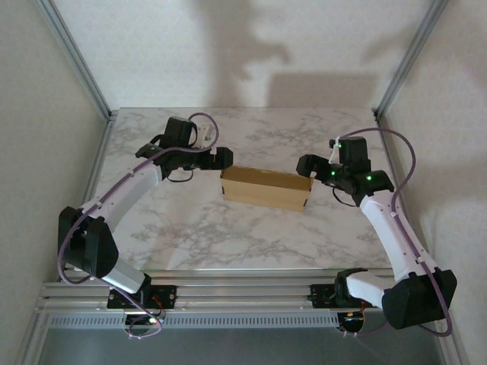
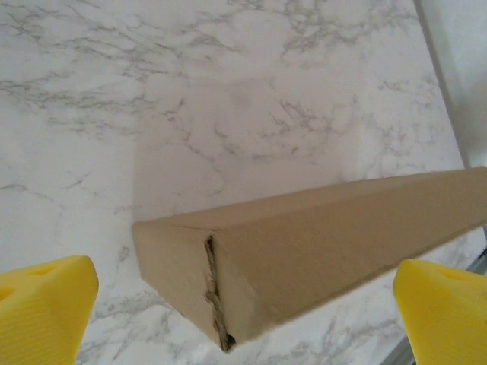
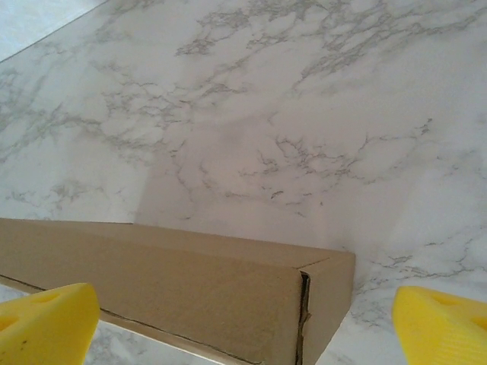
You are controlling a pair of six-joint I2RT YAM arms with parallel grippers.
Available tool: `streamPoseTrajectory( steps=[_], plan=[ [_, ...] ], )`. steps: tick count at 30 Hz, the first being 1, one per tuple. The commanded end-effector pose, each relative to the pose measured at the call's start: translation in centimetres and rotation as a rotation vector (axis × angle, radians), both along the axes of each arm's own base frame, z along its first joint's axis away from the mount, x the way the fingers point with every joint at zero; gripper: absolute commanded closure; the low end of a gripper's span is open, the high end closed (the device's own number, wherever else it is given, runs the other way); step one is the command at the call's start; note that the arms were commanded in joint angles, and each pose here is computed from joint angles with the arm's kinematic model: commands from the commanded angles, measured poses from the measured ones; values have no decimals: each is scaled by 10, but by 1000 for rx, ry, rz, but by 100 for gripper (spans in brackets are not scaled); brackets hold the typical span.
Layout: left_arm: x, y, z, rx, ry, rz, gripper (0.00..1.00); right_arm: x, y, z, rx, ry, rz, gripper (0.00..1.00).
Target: Fold the paper box
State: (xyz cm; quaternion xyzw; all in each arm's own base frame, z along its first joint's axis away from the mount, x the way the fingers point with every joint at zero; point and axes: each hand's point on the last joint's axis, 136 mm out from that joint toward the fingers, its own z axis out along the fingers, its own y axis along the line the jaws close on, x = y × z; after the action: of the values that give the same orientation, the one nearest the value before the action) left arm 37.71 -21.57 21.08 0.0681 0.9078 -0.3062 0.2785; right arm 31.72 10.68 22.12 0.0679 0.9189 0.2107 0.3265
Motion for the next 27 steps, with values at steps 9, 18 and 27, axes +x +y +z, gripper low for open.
streamPoseTrajectory(
  steps=[9,18,27],
  plan=[
    [13,10,-29,75,-16,81,1,-10,-7,-29,-49,0,-14,1],
    [-14,9,-43,95,-51,40,1,-22,-7,-48,-45,-3,-10,1],
    [-25,11,-61,87,-61,44,1,-26,-15,-66,-46,-14,-62,1]
  ],
)
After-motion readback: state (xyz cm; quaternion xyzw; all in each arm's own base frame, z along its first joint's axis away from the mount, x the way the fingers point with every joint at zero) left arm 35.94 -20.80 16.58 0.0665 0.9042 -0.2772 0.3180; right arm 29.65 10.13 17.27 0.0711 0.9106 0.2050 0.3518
